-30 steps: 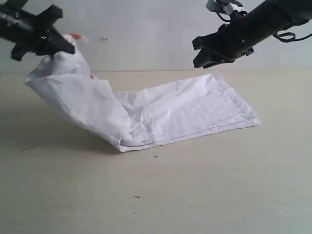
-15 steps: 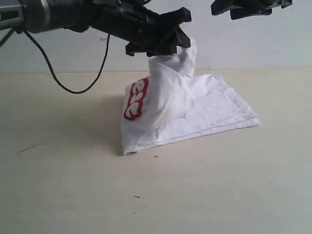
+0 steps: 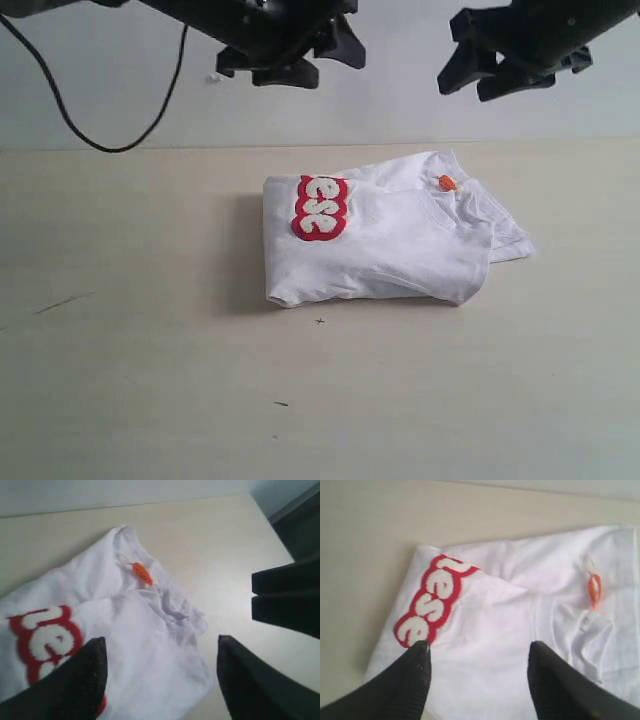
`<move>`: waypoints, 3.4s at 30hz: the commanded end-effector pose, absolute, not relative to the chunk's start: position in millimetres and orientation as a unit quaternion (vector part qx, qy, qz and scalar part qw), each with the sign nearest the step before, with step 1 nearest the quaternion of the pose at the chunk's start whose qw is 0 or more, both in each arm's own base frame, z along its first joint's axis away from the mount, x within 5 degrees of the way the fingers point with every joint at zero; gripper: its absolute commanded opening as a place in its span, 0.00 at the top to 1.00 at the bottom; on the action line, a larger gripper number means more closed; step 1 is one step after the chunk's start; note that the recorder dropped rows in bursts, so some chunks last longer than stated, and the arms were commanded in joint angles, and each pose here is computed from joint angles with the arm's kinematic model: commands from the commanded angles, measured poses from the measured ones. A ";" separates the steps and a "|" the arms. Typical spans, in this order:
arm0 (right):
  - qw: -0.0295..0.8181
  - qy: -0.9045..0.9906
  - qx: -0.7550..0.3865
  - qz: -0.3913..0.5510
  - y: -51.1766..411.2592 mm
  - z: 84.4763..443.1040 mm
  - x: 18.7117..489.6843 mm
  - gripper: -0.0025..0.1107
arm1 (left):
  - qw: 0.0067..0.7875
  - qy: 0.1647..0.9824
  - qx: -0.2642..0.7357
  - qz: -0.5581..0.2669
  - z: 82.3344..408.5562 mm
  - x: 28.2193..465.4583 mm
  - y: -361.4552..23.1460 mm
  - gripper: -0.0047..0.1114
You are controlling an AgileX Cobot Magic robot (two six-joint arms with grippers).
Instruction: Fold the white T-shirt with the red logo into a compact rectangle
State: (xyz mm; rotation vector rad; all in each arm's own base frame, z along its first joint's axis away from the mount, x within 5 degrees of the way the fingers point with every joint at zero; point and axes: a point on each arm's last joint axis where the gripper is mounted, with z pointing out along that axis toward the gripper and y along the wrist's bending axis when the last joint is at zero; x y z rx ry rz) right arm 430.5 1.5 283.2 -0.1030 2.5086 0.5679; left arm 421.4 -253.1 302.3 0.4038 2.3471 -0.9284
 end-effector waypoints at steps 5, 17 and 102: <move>0.194 0.956 0.037 0.219 -34.4 186.2 454.7 0.48 | 0.295 0.909 0.174 -0.237 331.6 413.7 -209.1 0.43; 0.159 0.965 0.049 0.201 -41.6 126.2 474.7 0.48 | 0.298 0.910 0.168 -0.233 331.5 417.6 -201.5 0.43; 0.255 0.947 -0.048 0.190 -1.1 149.9 515.2 0.98 | 0.233 0.878 0.334 -0.253 177.6 415.3 -269.1 0.96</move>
